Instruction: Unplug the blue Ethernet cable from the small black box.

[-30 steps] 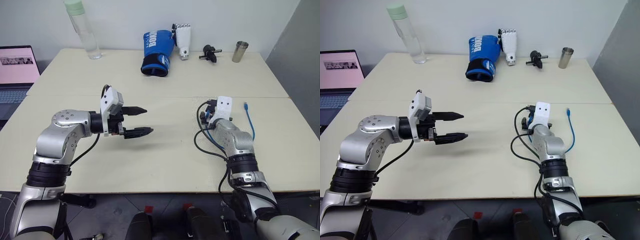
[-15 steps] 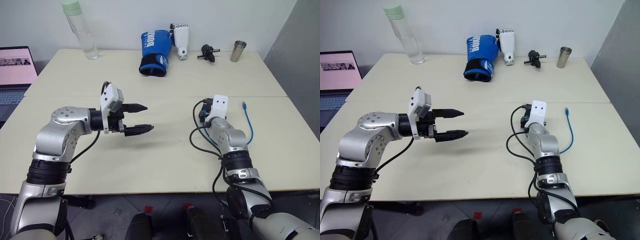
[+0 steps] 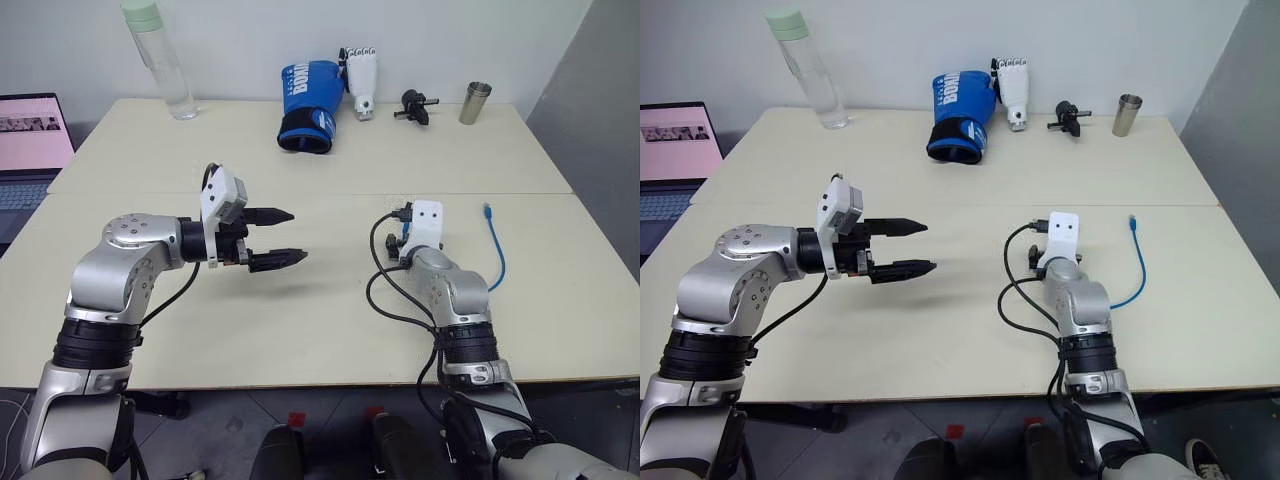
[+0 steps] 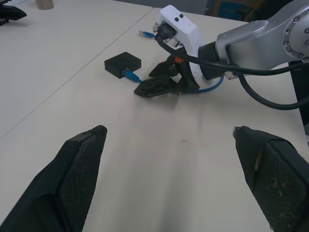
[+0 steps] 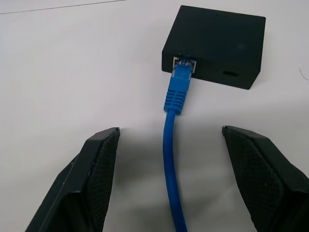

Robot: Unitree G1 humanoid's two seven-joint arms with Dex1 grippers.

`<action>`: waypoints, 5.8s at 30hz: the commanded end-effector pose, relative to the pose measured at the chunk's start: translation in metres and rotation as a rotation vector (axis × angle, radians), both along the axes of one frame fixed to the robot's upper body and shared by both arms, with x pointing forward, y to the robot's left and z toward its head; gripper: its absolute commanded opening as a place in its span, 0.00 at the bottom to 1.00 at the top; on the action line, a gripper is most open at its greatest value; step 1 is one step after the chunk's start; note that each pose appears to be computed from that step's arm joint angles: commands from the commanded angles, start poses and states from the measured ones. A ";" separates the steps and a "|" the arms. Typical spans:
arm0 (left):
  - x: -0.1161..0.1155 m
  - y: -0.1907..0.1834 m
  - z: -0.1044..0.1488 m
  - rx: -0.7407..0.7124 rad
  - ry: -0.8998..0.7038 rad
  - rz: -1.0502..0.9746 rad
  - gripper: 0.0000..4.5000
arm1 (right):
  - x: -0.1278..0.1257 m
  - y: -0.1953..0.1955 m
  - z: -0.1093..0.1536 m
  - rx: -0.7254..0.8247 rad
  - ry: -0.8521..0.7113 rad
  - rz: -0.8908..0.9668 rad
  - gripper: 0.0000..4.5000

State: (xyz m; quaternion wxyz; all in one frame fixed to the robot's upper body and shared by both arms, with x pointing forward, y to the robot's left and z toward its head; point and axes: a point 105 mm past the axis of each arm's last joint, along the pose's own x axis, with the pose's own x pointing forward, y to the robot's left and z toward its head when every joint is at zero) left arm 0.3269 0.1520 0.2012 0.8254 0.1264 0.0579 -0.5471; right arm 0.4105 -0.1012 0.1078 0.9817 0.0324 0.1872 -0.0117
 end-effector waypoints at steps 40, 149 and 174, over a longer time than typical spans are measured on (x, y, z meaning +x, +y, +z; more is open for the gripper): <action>0.014 0.009 0.029 -0.112 0.005 0.032 1.00 | -0.049 -0.072 0.079 -0.865 -0.493 0.976 0.01; 0.014 -0.040 0.070 -0.324 0.174 -0.373 0.18 | -0.087 0.040 0.158 0.323 -0.144 1.416 0.99; 0.013 -0.042 0.074 -0.325 0.167 -0.381 0.18 | -0.091 0.051 0.149 0.335 -0.108 1.447 0.21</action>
